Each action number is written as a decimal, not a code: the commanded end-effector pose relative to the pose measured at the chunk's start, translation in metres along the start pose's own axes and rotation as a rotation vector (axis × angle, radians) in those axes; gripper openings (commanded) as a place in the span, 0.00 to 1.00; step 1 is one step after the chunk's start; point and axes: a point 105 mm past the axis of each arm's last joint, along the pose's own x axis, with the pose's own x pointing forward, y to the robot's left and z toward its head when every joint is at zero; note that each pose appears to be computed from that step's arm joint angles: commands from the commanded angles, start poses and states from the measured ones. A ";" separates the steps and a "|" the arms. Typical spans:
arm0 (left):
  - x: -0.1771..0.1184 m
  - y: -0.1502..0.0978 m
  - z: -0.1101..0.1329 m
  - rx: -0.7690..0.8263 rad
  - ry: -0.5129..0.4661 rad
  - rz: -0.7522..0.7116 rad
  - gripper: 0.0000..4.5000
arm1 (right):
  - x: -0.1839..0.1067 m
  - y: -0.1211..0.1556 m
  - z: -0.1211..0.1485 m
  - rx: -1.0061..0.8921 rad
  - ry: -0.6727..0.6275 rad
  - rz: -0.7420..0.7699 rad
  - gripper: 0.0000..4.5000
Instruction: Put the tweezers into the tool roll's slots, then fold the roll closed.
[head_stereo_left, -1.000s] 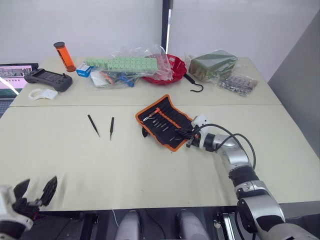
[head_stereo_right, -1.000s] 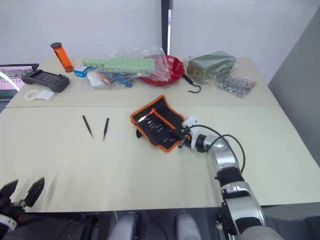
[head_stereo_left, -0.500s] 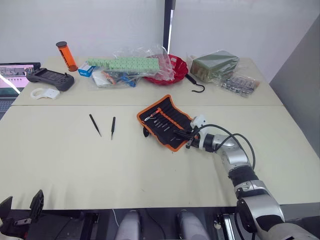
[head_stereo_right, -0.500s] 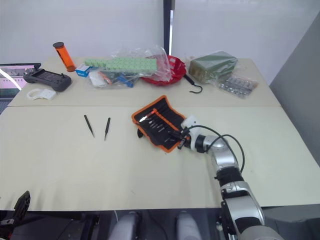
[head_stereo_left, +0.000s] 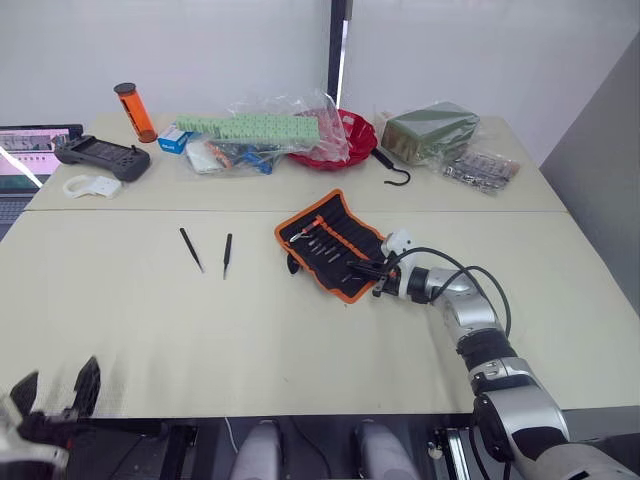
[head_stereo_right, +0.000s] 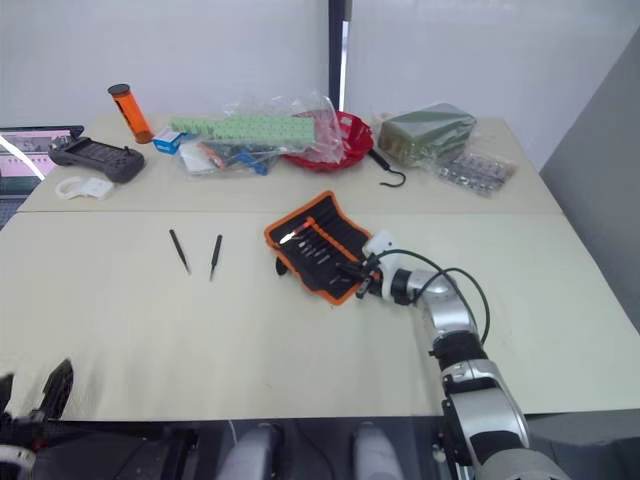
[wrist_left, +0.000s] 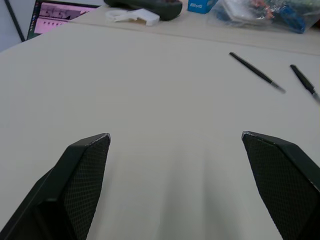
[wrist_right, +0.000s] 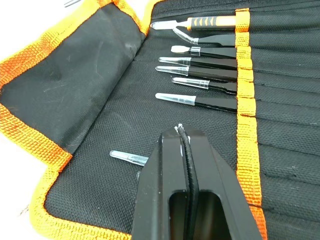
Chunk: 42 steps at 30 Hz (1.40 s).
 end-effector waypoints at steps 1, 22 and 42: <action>0.035 -0.019 0.016 -0.003 -0.025 0.004 1.00 | -0.002 0.000 0.005 -0.014 0.000 -0.006 0.00; 0.160 -0.119 0.012 -0.104 0.120 0.008 0.75 | -0.017 0.012 0.007 0.025 -0.017 -0.110 0.00; 0.186 -0.135 -0.010 -0.137 0.219 0.146 0.64 | -0.012 0.014 0.005 0.023 -0.015 -0.123 0.00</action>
